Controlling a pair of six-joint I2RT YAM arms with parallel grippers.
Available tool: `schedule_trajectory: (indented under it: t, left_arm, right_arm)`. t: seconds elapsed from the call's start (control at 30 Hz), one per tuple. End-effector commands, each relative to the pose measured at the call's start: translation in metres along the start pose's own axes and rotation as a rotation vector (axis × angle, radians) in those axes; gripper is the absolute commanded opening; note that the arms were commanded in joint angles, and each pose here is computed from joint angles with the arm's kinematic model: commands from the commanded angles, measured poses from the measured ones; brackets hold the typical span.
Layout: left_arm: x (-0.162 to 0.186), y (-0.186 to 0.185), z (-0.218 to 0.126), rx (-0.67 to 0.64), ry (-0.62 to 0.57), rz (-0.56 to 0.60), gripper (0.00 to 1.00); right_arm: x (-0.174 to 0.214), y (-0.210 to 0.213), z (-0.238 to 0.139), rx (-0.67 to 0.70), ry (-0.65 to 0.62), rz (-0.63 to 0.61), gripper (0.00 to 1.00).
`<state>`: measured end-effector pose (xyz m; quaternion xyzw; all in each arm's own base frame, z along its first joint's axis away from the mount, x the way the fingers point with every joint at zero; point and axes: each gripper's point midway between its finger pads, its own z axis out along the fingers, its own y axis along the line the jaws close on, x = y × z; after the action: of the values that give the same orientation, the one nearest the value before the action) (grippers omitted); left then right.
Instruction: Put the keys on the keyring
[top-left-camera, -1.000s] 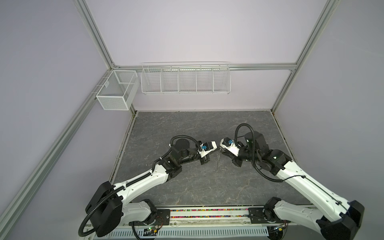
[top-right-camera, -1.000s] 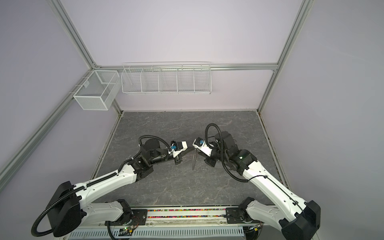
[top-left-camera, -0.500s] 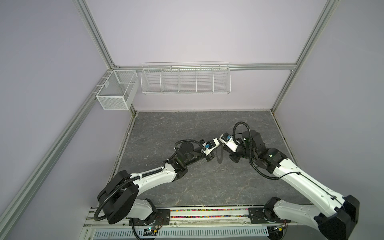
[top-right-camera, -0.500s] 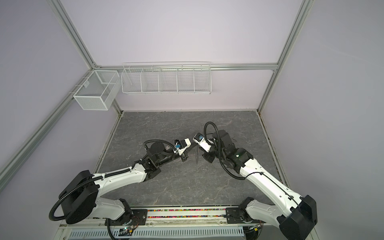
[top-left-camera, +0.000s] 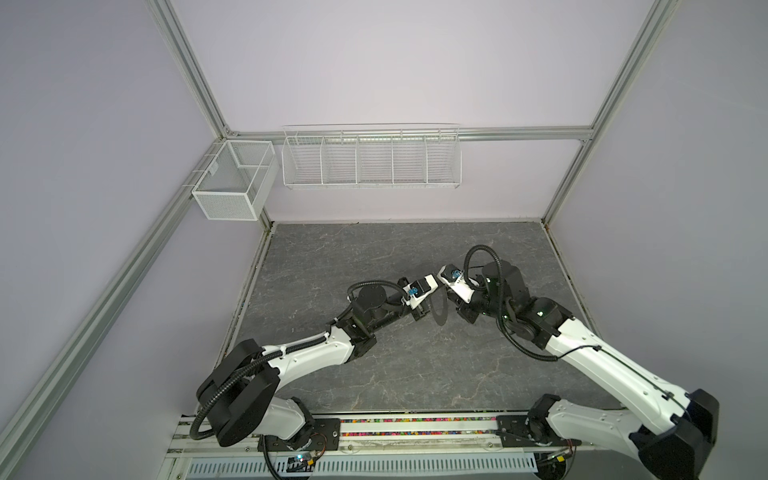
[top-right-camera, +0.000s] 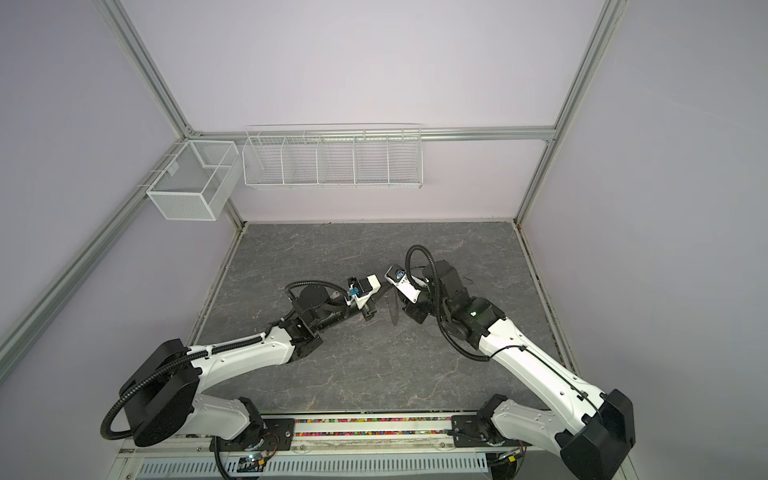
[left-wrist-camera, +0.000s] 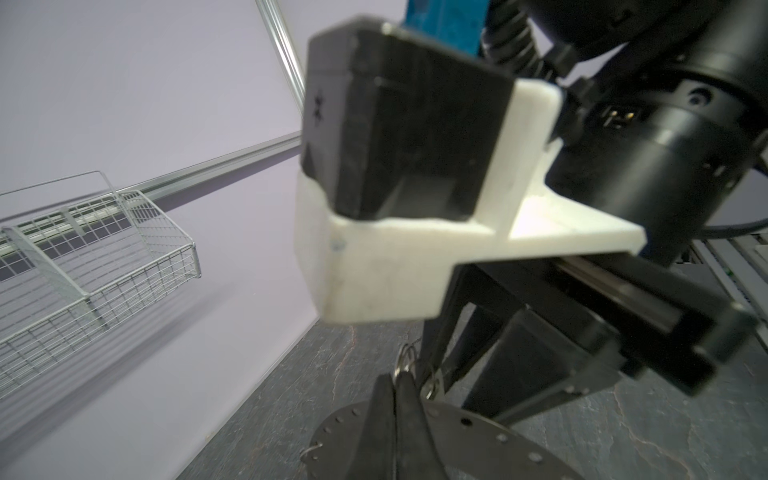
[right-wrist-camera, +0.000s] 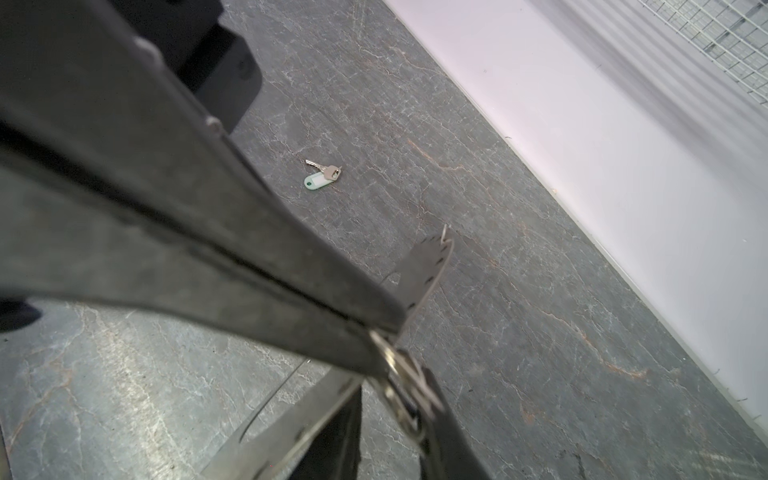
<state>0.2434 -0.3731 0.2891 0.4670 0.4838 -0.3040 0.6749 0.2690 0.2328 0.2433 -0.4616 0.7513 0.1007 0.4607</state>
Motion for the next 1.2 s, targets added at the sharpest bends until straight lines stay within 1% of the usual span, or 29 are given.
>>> schedule_trajectory:
  t: [0.0,0.13,0.27,0.37,0.6,0.73,0.97,1.17]
  left_arm:
    - [-0.021,-0.004,-0.007,0.099,-0.079,-0.025,0.0]
    - [-0.028,-0.01,-0.014,0.199,-0.102,-0.062,0.0]
    - [-0.03,-0.011,-0.017,0.238,-0.086,-0.065,0.0]
    - [-0.032,-0.015,-0.017,0.267,-0.076,-0.064,0.0]
    - [-0.036,-0.014,-0.018,0.273,-0.072,-0.059,0.0]
    - [-0.038,-0.015,-0.019,0.278,-0.071,-0.063,0.0]
    - [-0.034,-0.017,-0.021,0.289,-0.043,-0.048,0.0]
    - [-0.035,-0.024,-0.023,0.336,-0.036,-0.031,0.0]
  right_arm:
    - [-0.003,0.001,-0.019,0.001,-0.043,-0.067,0.31]
    - [-0.009,0.015,-0.043,-0.079,-0.121,-0.114,0.31]
    - [-0.01,0.01,-0.054,-0.048,-0.134,-0.119,0.29]
    - [-0.018,0.016,-0.059,-0.095,-0.156,-0.118,0.27]
    - [-0.022,0.021,-0.055,-0.136,-0.158,-0.11,0.24]
    - [-0.027,0.022,-0.053,-0.144,-0.183,-0.113,0.23]
    - [-0.032,0.017,-0.056,-0.118,-0.203,-0.109,0.25]
    - [-0.037,0.027,-0.056,-0.189,-0.216,-0.085,0.24]
